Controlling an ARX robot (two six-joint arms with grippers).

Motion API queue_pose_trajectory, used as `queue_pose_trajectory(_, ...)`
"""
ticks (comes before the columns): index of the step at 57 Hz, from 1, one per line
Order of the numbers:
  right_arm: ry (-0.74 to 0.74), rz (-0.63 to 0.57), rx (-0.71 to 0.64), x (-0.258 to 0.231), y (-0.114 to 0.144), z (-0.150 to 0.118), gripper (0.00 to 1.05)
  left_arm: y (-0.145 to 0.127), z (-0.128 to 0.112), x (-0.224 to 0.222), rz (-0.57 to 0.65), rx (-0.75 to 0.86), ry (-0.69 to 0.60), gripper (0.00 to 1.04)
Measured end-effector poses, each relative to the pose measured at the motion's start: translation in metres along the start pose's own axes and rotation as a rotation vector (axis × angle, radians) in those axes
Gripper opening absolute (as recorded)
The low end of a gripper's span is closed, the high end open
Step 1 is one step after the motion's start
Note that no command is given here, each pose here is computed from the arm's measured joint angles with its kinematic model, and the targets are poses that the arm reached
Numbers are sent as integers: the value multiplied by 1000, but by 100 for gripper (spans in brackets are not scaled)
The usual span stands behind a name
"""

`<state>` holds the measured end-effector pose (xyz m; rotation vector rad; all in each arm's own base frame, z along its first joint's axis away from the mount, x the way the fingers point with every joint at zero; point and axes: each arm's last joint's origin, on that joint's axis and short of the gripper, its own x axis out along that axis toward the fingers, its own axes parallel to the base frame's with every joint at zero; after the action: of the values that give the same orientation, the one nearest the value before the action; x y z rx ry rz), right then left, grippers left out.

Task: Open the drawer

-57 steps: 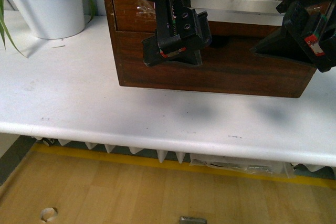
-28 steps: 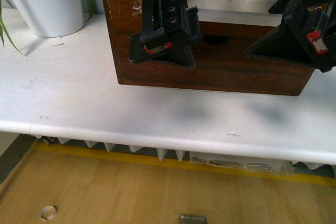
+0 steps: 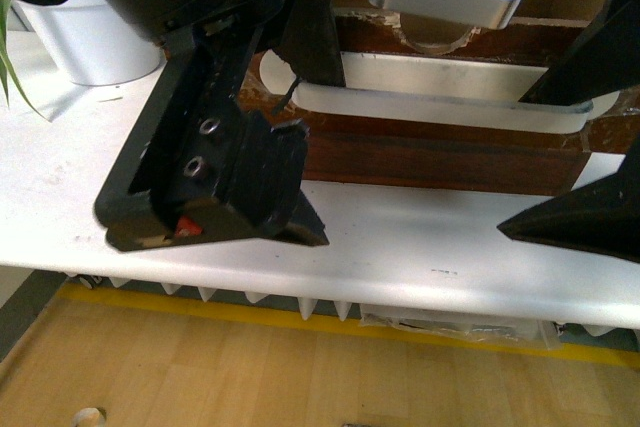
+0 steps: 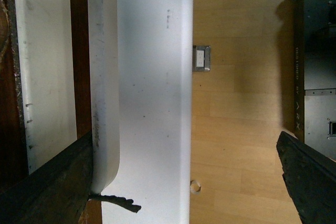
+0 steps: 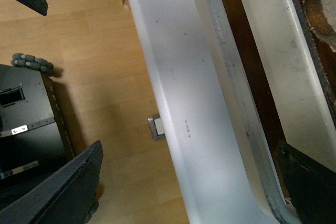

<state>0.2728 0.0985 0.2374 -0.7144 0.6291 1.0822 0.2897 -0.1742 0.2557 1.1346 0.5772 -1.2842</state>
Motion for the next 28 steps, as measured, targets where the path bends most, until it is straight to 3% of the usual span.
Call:
queue_pose_trajectory(14, -9, 2, 1, -1, 14, -1, 96, -17, -3, -3, 30, -9, -48, 99)
queue_pose_trajectory(28, -143, -50, 55, -15, 27, -3, 96, -35, 2, -18, 182, -61, -208, 99)
